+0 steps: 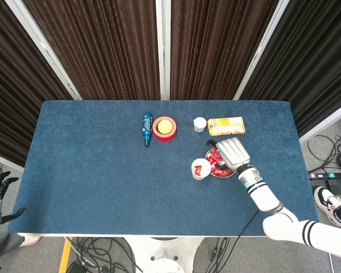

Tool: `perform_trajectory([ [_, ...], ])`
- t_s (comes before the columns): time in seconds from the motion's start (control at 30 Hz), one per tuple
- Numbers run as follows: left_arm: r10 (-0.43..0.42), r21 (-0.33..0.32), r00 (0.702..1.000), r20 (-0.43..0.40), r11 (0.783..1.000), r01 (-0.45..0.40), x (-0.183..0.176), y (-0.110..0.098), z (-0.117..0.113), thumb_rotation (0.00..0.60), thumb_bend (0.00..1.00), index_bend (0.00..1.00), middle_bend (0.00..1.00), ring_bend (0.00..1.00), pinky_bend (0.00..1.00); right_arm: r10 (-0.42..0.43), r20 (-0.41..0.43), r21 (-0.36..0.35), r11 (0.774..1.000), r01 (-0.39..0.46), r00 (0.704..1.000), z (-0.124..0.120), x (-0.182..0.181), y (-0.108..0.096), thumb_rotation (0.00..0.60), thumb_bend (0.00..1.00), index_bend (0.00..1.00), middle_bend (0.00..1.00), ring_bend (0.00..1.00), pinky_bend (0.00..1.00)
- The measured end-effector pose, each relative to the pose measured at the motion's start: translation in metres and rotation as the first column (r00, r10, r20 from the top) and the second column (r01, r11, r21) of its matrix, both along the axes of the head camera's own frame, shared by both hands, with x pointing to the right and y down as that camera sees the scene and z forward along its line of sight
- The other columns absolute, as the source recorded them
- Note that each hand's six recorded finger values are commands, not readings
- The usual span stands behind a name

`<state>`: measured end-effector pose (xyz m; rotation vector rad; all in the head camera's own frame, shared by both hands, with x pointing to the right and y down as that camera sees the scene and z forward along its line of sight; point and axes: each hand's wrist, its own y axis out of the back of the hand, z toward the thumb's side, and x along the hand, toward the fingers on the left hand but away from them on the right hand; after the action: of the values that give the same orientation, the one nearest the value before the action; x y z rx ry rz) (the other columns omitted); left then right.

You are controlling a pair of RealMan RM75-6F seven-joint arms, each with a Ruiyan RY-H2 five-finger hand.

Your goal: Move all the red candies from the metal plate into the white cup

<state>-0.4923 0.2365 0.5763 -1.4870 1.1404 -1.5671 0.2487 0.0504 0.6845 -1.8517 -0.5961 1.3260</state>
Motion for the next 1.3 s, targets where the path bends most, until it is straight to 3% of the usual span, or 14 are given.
perform_trajectory([
  [0.3,-0.006,-0.002,1.000,0.005,1.000,0.006,-0.002,0.003,-0.002,0.600,0.00,0.30,0.24,0.14,0.18,-0.022,-0.114,-0.065,0.998,0.014,0.993,0.049,0.004,0.001,0.600,0.12,0.38,0.99,1.00,1.00],
  [0.5,-0.003,-0.010,1.000,0.004,1.000,0.003,0.000,0.003,-0.001,0.600,0.00,0.30,0.24,0.14,0.18,-0.053,-0.130,-0.090,0.995,0.042,0.990,0.070,-0.012,0.007,0.600,0.15,0.40,0.99,1.00,1.00],
  [1.3,-0.015,-0.014,1.000,0.003,1.000,0.015,-0.005,0.009,0.000,0.600,0.00,0.30,0.24,0.14,0.18,-0.062,-0.174,-0.119,0.992,0.041,0.983,0.093,-0.015,0.014,0.600,0.21,0.45,0.99,1.00,1.00],
])
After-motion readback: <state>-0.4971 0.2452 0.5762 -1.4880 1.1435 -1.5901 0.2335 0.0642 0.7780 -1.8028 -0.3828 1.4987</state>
